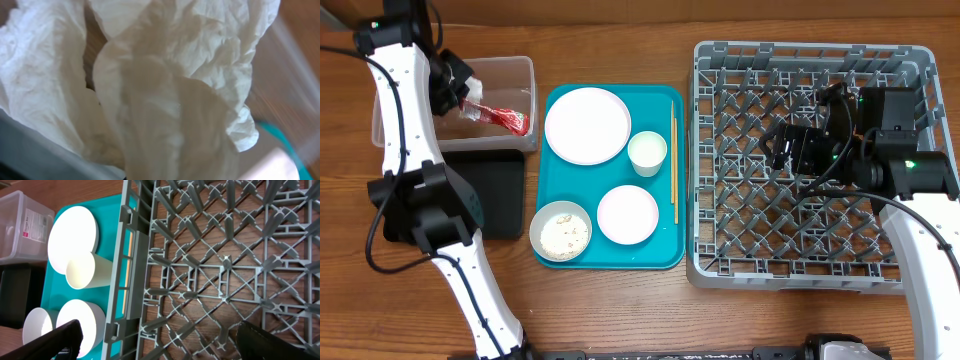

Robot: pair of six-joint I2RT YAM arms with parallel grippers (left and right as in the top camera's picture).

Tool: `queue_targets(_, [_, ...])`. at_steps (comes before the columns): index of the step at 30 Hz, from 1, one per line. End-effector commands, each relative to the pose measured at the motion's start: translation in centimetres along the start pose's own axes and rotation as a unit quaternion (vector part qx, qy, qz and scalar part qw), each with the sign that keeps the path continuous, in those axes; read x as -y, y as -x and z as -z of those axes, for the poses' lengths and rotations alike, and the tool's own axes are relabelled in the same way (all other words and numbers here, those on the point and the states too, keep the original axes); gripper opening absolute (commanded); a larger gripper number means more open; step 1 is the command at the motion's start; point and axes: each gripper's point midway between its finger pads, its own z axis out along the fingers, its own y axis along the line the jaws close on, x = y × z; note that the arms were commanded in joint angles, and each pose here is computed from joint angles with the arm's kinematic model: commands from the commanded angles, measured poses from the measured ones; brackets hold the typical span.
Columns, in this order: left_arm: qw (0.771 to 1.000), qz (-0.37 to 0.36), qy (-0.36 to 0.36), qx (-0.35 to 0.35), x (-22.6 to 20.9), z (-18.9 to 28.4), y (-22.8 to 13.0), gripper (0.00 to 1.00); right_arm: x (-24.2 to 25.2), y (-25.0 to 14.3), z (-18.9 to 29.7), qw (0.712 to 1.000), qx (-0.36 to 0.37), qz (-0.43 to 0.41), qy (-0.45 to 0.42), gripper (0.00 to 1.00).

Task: Sort waste into correct bins and load items into the dishwasher
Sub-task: 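Drop the wrapper and tissue into the clear plastic bin, then grasp the white paper cup on the teal tray with the left gripper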

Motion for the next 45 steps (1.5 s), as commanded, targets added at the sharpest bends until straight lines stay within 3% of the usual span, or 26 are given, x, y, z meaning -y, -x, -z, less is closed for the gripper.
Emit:
queue_targets(1, [0.995,0.095,0.014,-0.032,-0.9,-3.9,-0.1,0.04,-0.8,0.7,0.5,1.0,0.01,0.006,0.009,1.0])
queue_targets(6, [0.991,0.124,0.007,-0.041,-0.8,-5.5,0.2,0.04,-0.8,0.6,0.5,1.0,0.007,0.005,0.011,1.0])
queue_targets(7, [0.992,0.124,0.005,-0.039,-0.8,-5.5,0.3,0.09,-0.8,0.5,0.5,1.0,0.007,0.004,0.01,1.0])
queue_targets(8, [0.992,0.123,0.003,-0.037,-0.7,-5.5,0.5,0.24,-0.8,0.5,0.5,1.0,0.007,0.005,0.01,1.0])
queue_targets(10, [0.993,0.112,-0.003,-0.036,-0.5,-5.5,0.6,0.66,-0.8,0.6,0.5,1.0,0.007,0.005,0.01,1.0])
queue_targets(11, [0.994,0.097,-0.013,-0.039,-0.1,-5.4,0.5,0.8,-0.8,0.6,0.5,1.0,0.008,0.005,0.011,1.0])
queue_targets(13, [0.996,0.072,-0.038,-0.046,0.8,-5.0,0.4,1.0,-0.8,0.6,0.5,1.0,0.008,0.005,0.011,1.0])
queue_targets(18, [0.997,0.041,-0.067,-0.013,1.5,-0.7,1.8,1.0,-0.8,0.5,0.5,1.0,0.007,0.005,0.01,1.0])
queue_targets(21, [0.994,-0.026,-0.103,0.026,2.5,4.1,2.5,1.0,-0.8,0.5,0.5,1.0,0.007,0.005,0.01,1.0])
queue_targets(23, [0.982,-0.11,-0.145,0.042,4.1,7.6,1.6,0.97,-0.8,0.5,0.5,1.0,0.007,0.005,0.01,1.0])
queue_targets(26, [0.952,-0.236,-0.186,0.048,6.4,11.3,-1.6,0.93,-0.8,0.5,0.5,1.0,0.007,0.005,0.01,1.0])
queue_targets(27, [0.935,-0.299,-0.187,0.04,7.6,12.2,-4.3,0.92,-0.8,0.5,0.5,1.0,0.007,0.005,0.01,1.0])
queue_targets(34, [0.841,-0.508,-0.181,-0.038,13.2,10.3,-16.6,0.89,-0.8,0.5,0.5,1.0,0.007,0.005,0.01,1.0])
queue_targets(38, [0.784,-0.59,-0.179,-0.066,15.5,8.8,-22.7,0.89,-0.8,0.5,0.5,1.0,0.007,0.004,0.01,1.0])
queue_targets(45, [0.756,-0.637,-0.102,-0.109,15.5,4.1,-27.9,0.82,-0.8,0.4,0.5,1.0,0.004,0.004,0.01,1.0])
